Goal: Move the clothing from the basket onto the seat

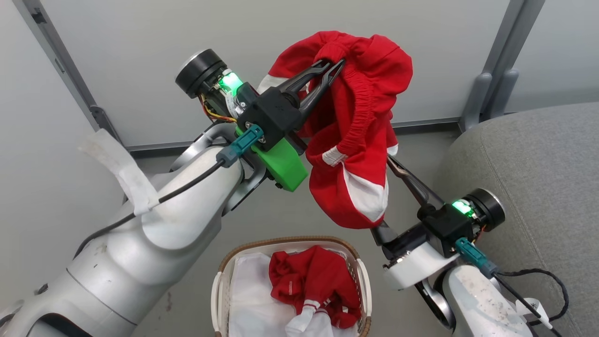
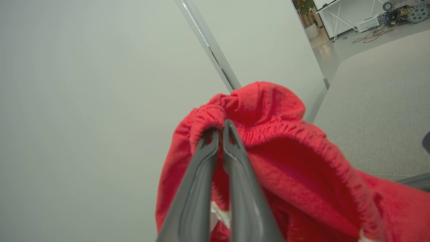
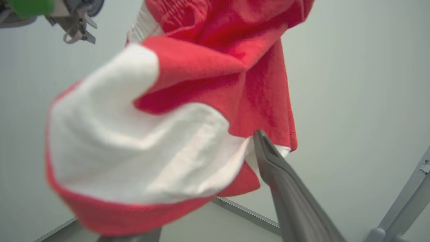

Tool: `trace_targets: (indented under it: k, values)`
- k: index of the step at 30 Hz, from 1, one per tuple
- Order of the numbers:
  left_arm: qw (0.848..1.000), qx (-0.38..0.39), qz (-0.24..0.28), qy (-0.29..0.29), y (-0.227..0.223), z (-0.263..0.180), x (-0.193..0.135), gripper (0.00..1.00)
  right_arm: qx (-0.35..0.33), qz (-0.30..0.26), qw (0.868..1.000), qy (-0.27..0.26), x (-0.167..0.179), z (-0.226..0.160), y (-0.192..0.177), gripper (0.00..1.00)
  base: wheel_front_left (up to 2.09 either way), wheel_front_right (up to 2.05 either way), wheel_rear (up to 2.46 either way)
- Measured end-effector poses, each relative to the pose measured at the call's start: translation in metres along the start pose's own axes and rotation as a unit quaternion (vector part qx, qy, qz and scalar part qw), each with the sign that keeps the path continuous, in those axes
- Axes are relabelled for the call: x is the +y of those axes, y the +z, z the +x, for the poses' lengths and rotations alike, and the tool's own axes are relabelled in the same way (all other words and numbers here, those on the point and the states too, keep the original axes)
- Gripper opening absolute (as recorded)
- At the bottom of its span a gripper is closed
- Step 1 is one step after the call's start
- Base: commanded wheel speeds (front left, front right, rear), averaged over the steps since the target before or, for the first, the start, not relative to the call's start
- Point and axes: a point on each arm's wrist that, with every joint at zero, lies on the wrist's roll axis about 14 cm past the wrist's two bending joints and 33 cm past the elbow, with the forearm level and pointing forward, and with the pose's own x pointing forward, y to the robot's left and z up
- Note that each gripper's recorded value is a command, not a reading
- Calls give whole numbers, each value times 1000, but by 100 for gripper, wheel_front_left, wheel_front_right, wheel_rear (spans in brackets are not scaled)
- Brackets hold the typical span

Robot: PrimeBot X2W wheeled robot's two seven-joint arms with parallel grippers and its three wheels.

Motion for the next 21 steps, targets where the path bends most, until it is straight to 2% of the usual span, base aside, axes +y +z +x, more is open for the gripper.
trace_targets:
  k: [5, 6, 7, 8, 9, 10, 21]
  values:
    - [1000, -1, -1, -5, 0, -1, -4, 0, -16, -9, 1000, 4, -1, 7, 10, 100, 0, 0, 0]
    - [1000, -1, -2, -5, 1, -2, -5, 0, -15, -10, 1000, 9, 2, 9, 9, 95, 0, 0, 0]
    - [1000, -2, -3, -5, 1, -2, -5, 0, -12, -11, 1000, 12, 4, 10, 8, 53, 0, 0, 0]
    - [1000, -1, -5, -5, 0, -3, -5, 0, -9, -11, 1000, 14, 5, 11, 6, 32, 0, 0, 0]
    - [1000, -1, -7, -4, 0, -3, -5, 0, -6, -11, 1000, 16, 5, 11, 4, 18, 0, 0, 0]
    - [1000, 1, -9, -3, -2, -5, -6, 0, -4, -12, 1000, 18, 6, 12, 3, 0, 0, 0, 0]
    - [998, 21, -54, 25, -25, -18, -6, 0, 2, -8, 1000, 3, -5, 12, -1, 0, 0, 0, 0]
